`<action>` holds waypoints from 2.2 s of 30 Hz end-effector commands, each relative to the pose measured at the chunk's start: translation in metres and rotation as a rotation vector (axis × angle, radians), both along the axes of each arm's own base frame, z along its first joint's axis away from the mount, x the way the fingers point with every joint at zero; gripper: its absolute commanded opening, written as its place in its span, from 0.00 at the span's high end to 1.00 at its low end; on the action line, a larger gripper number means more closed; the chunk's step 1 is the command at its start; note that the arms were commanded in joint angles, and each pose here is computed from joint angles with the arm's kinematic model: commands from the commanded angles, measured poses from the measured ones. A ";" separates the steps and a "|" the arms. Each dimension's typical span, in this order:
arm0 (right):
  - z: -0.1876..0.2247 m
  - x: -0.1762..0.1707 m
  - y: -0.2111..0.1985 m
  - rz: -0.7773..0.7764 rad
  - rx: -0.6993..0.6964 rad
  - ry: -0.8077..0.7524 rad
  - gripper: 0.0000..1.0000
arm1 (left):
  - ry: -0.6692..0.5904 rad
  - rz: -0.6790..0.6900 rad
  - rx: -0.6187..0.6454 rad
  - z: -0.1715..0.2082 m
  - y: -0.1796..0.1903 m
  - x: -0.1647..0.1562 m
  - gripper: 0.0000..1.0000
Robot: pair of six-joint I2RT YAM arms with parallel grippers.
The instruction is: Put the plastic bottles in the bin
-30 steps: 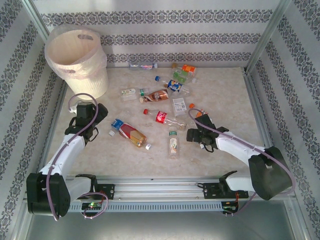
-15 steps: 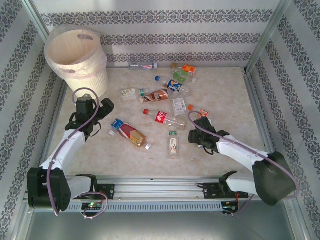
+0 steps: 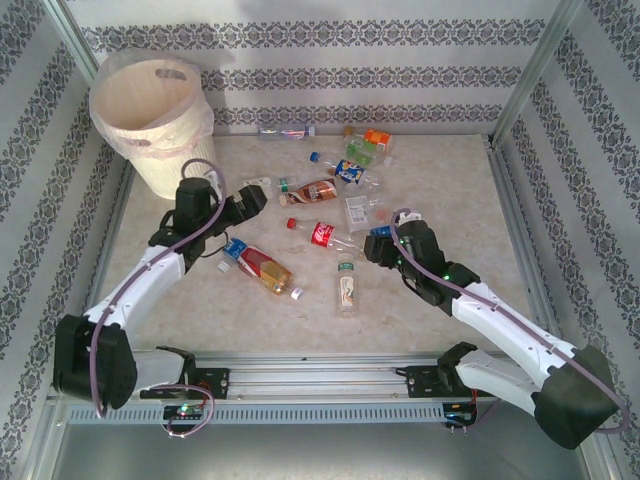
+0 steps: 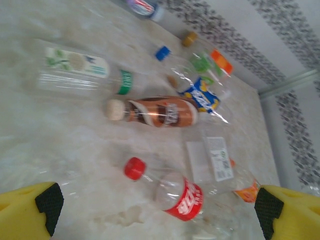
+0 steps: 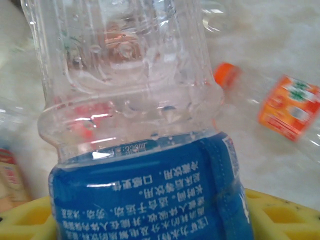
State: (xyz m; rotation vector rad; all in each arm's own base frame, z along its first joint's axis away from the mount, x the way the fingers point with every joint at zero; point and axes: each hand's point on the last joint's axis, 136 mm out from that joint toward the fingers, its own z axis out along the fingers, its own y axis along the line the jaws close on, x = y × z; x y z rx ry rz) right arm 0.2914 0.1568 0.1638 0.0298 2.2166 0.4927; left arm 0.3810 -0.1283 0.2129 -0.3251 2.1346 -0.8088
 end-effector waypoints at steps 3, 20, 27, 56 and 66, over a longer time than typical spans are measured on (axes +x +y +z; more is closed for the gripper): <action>0.047 0.010 0.048 0.141 0.202 -0.117 0.43 | -0.098 -0.218 -0.103 0.040 -0.056 0.007 0.00; 0.057 0.022 0.119 0.339 0.348 -0.120 0.43 | -0.296 -0.574 -0.122 0.079 -0.184 -0.015 0.00; 0.066 0.019 0.125 0.377 0.361 -0.145 0.42 | -0.112 -0.498 -0.083 0.048 -0.184 0.007 0.03; 0.095 0.019 0.079 0.297 0.179 -0.293 0.02 | -0.155 -0.167 -0.018 0.062 -0.098 0.055 0.39; 0.081 0.042 -0.004 -0.163 0.181 -0.318 0.02 | -0.326 0.222 0.219 0.122 0.004 0.065 0.38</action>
